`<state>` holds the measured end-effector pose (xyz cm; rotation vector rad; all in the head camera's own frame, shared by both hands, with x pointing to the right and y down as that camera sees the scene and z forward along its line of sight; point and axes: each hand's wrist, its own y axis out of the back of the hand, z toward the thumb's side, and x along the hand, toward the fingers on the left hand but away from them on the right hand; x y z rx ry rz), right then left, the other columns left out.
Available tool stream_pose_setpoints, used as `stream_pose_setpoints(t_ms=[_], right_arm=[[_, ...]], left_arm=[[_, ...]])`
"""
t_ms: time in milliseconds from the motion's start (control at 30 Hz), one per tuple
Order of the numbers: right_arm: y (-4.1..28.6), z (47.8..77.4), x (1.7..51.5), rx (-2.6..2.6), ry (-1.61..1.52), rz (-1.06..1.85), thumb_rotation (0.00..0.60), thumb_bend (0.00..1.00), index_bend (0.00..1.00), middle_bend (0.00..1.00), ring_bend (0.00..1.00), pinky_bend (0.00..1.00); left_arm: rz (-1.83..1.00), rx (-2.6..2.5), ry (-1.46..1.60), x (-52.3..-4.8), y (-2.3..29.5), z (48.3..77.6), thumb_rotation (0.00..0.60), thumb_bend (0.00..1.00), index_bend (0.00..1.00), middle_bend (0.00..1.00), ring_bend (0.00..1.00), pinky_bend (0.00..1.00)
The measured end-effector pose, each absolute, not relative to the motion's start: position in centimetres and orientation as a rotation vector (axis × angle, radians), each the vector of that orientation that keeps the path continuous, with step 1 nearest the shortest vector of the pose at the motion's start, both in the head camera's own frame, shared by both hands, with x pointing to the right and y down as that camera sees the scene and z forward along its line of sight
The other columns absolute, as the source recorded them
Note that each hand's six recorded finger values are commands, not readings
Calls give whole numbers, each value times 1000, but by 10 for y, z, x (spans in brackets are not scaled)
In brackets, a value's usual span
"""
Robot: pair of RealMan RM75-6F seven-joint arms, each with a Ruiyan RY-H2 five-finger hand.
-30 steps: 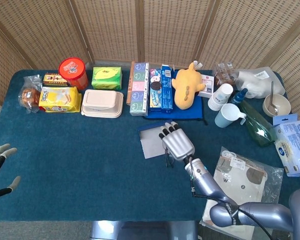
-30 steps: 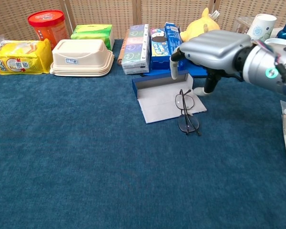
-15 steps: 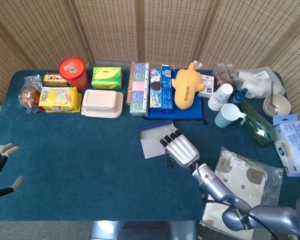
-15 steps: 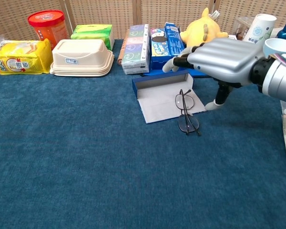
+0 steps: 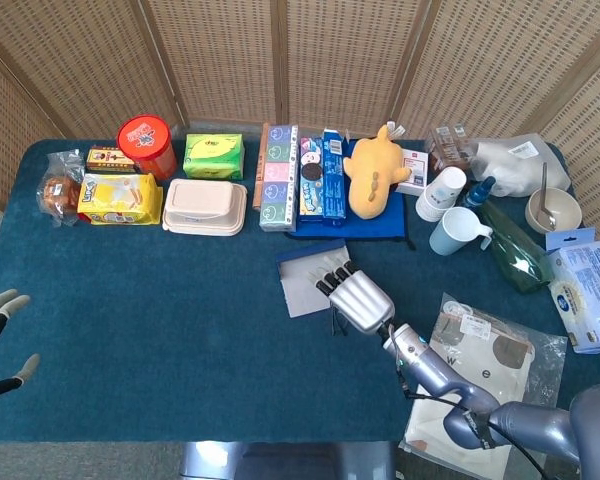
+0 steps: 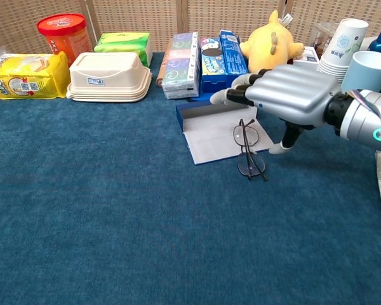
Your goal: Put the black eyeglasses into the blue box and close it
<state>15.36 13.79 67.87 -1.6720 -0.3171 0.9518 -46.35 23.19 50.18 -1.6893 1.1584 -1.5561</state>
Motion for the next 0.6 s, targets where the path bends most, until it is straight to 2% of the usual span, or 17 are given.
stream_pose_setpoints(t_ms=[367,600], right_arm=[[141,693,136,-1703,-283,918,600,0,87,197,112,180],[130,694,115,-1714,-301,908,600,0,58,181,106,180]], left_arm=[[-1552,-1687,1163,-465,232,501,585,281,131,111,83,0],[-1560,-1682,1174,-471,235,500,586,282,131,111,83,0]])
